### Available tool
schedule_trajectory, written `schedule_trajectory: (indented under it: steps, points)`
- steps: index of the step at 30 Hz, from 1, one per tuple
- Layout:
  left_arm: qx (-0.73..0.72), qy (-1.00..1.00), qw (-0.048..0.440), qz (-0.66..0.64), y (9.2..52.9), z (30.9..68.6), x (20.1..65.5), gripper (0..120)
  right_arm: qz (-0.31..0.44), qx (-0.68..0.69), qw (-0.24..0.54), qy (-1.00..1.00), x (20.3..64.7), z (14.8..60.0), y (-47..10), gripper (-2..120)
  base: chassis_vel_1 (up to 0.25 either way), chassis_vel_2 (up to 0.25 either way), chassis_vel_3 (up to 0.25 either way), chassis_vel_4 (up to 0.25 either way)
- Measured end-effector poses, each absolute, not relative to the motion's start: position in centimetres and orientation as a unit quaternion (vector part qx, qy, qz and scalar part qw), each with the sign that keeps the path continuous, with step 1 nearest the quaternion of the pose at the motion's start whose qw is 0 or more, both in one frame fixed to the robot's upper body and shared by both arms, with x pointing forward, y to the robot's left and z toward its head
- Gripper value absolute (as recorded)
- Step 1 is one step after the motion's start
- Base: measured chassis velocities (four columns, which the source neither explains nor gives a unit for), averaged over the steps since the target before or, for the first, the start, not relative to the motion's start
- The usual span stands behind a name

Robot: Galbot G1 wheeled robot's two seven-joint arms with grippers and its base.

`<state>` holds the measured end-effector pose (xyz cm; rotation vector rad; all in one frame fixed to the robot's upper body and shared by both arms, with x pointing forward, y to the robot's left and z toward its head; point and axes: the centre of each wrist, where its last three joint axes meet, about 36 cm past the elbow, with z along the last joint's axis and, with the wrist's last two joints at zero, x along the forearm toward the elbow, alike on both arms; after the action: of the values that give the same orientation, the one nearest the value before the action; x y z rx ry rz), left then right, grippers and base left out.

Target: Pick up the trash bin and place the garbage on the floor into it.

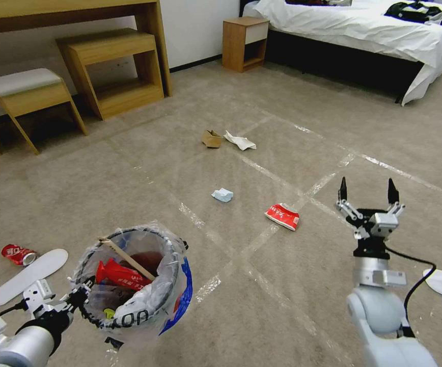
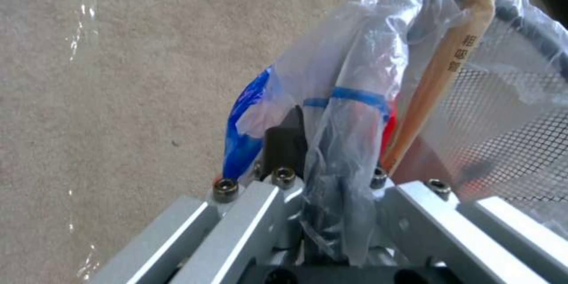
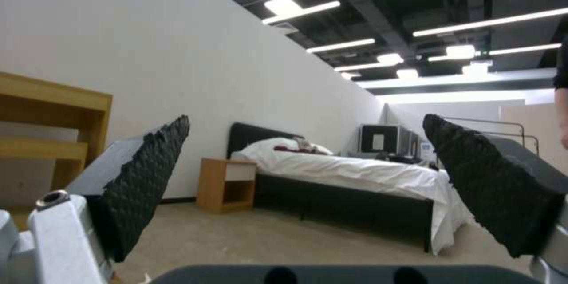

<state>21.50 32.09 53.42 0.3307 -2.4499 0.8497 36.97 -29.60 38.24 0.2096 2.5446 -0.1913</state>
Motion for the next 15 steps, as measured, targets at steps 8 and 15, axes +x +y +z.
schedule_trajectory:
  steps: [8,15]
  points:
    - [0.127,-0.904,0.258,0.315,32.5,53.8,21.3,0,-0.060,0.062,0.289,0.954,36.9,37.0,-28.5,100,0.000,0.000,0.000,0.000]
    - [0.128,-0.905,0.254,0.317,32.5,53.9,21.3,0,-0.058,0.056,0.290,0.954,37.2,36.6,-28.2,100,0.000,0.000,0.000,0.000]
